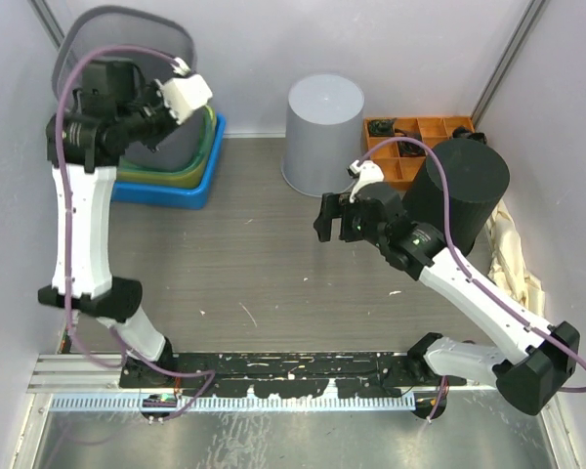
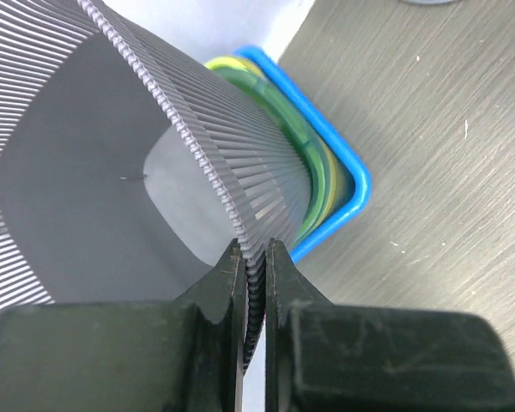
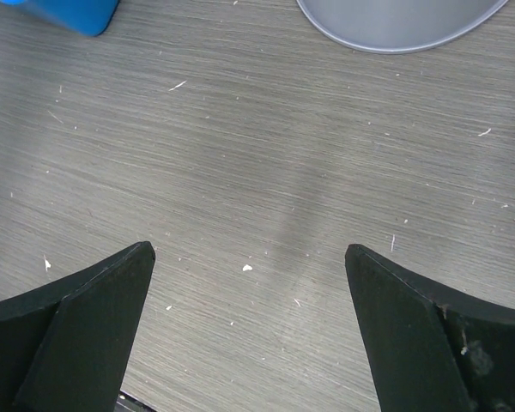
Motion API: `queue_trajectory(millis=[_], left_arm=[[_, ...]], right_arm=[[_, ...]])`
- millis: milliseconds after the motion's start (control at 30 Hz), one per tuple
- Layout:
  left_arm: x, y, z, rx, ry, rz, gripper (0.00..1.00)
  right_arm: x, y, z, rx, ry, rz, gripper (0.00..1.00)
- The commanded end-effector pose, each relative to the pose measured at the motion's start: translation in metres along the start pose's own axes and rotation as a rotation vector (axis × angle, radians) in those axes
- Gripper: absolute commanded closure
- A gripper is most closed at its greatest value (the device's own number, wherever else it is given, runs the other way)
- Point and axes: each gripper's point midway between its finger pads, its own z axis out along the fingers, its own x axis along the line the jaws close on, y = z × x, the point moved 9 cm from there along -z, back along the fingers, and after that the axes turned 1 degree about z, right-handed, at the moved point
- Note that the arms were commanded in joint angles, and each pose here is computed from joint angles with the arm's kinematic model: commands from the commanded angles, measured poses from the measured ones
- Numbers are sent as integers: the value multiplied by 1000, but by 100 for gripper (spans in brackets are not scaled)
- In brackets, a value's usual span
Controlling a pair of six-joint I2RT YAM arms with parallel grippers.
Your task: Turn the large container upside down
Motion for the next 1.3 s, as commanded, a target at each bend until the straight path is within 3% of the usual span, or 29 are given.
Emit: queue_trajectory(millis=[0,200,300,467,667,900,1267], left_arm=[[1,61,-123,-208,426,301,100],[1,85,-195,-391,672,357,100],[-4,83,-224,-510,677,303,100],[-44,69,-224,-620,354,61,100],[-99,71,-181,-629,-153,-188,100],[-134,88,-171,-668,-581,-377,100],[-175,126,-111,-616,-1235,-751,100]], right_arm=[[5,24,-23,-103,7,31,0],[-2,41,-49,-211,-72,63,0],[-7,51,-67,-291,-124,119,0],[-32,68,-117,-467,-388,273,0],[-52,77,-189,-645,-470,362,0],[-74,75,-271,-740,-552,422,0],[-83,53,-284,-709,-559,469,0]])
